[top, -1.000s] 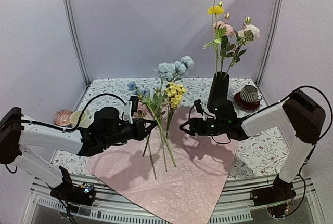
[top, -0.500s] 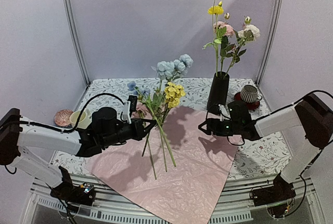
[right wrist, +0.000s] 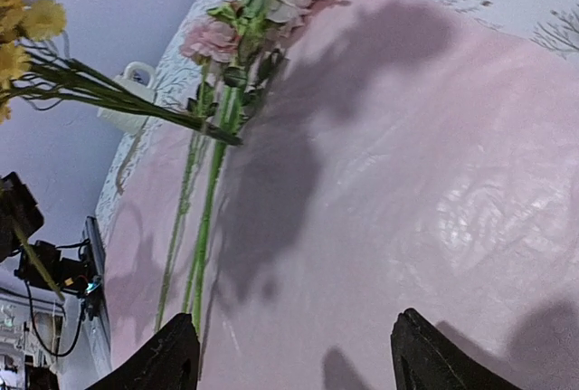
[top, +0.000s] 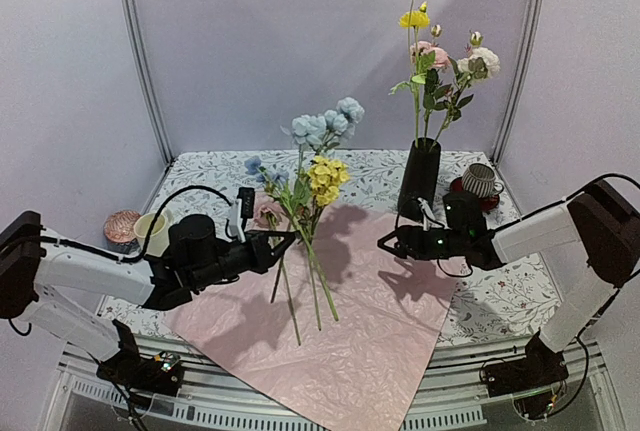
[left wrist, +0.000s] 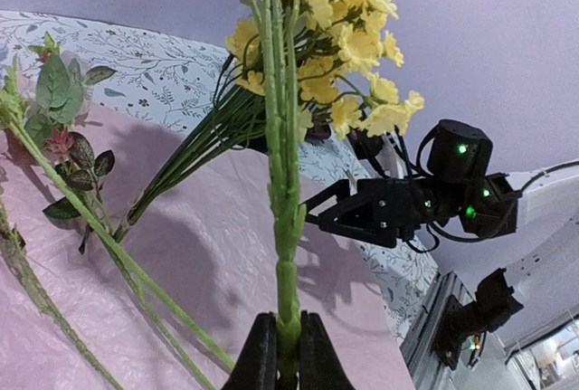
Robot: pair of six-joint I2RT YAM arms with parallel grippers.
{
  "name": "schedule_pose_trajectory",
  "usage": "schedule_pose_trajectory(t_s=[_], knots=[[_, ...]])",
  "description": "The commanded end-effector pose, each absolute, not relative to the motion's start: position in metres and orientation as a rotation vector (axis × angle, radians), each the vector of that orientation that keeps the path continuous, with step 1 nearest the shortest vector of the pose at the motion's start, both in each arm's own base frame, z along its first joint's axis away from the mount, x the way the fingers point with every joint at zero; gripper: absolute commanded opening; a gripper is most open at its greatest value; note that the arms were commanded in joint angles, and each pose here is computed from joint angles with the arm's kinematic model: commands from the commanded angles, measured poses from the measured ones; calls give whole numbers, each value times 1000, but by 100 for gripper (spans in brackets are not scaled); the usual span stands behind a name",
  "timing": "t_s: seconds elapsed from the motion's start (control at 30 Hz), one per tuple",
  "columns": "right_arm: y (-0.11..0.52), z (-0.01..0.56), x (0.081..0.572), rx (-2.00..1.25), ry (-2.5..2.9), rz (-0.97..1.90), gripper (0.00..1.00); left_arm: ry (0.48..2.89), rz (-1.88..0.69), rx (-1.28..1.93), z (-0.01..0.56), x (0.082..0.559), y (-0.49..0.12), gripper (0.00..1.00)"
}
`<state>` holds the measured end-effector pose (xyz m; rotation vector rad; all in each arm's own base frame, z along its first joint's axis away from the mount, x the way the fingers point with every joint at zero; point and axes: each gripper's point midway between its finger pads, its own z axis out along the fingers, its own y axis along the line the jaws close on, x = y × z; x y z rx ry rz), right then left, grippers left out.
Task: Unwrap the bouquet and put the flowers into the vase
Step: Pick up the fake flower.
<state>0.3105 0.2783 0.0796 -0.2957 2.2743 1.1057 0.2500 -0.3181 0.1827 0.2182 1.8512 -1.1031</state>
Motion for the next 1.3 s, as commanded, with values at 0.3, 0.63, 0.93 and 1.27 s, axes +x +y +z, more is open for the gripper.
schedule_pose_trajectory(t_s=[0.3,0.63,0.93,1.27], knots=[[374,208,276,-816,1449,1156,78,1717,-1226,210,220,249,-323,5],[366,210,285,-728,1142,1068,75,1689,-1255,231,233,245,-326,5],[373,194,293,-738,1161,1057,75,1675,-1287,260,241,242,-331,5],[372,194,292,-756,1155,1029,76,1655,-1330,288,251,237,-336,5]])
